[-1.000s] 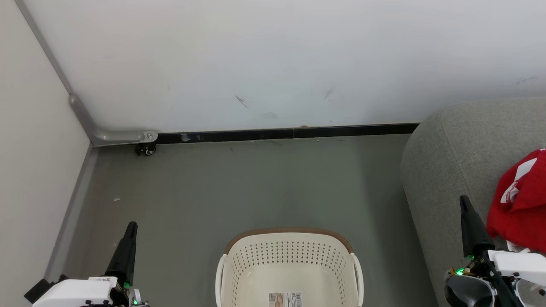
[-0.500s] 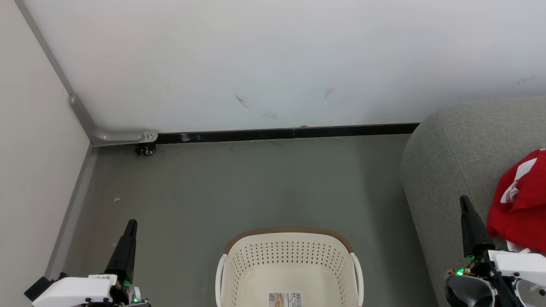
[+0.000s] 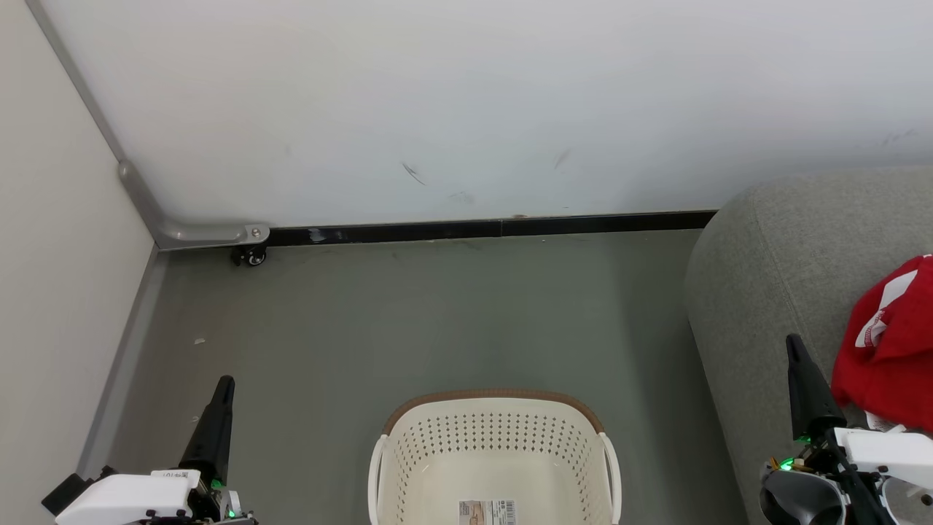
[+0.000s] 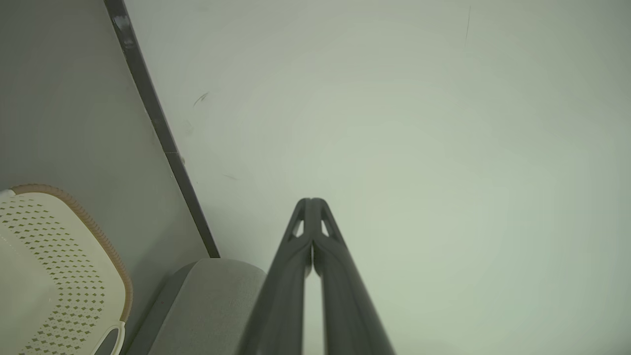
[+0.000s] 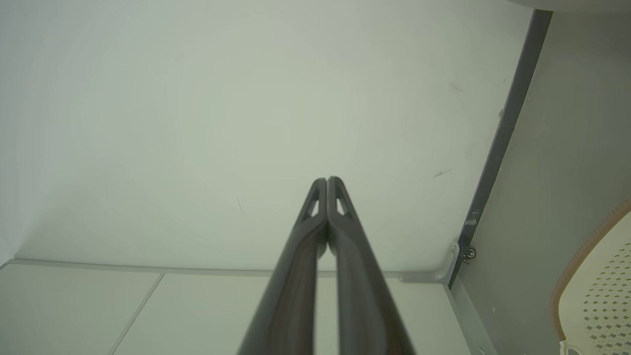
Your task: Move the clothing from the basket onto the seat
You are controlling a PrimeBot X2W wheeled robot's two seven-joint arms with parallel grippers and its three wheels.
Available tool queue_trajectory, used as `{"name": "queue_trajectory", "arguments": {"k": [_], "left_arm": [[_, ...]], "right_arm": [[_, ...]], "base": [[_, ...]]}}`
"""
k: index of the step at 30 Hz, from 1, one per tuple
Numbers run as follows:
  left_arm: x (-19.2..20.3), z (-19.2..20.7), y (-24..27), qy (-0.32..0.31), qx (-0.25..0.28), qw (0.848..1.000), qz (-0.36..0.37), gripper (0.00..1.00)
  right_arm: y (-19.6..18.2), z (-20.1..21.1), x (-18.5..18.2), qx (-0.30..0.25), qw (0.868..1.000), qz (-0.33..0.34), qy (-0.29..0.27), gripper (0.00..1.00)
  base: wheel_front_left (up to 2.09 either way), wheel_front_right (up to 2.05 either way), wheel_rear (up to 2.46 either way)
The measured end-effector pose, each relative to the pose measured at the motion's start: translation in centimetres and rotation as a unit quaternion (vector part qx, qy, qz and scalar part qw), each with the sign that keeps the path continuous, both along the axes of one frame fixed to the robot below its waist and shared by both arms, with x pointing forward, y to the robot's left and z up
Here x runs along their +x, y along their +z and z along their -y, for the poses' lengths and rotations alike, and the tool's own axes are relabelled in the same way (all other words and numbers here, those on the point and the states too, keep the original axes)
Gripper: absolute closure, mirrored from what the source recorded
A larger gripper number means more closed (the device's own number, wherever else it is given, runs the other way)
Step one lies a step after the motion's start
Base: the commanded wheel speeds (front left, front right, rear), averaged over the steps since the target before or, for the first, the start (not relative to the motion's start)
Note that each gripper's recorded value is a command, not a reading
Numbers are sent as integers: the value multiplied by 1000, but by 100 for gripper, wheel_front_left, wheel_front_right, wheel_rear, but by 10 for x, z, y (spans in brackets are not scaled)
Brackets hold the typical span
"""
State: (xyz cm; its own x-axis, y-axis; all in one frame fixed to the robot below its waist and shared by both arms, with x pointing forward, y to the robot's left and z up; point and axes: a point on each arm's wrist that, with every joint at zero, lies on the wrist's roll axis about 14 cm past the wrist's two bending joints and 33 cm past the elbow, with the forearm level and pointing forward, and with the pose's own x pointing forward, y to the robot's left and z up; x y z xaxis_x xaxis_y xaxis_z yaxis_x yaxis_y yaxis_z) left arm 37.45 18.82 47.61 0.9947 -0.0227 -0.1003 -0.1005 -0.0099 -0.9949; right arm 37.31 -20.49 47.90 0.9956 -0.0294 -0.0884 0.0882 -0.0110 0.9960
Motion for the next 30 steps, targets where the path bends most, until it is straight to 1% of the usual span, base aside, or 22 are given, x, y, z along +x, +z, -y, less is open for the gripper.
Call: {"name": "queue_trajectory", "arguments": {"k": [30], "left_arm": [[1, 0, 0, 0, 0, 1000, 0, 100]], "right_arm": [[3, 1, 3, 0, 1000, 5, -1, 100]], "base": [[0, 0, 0]]}}
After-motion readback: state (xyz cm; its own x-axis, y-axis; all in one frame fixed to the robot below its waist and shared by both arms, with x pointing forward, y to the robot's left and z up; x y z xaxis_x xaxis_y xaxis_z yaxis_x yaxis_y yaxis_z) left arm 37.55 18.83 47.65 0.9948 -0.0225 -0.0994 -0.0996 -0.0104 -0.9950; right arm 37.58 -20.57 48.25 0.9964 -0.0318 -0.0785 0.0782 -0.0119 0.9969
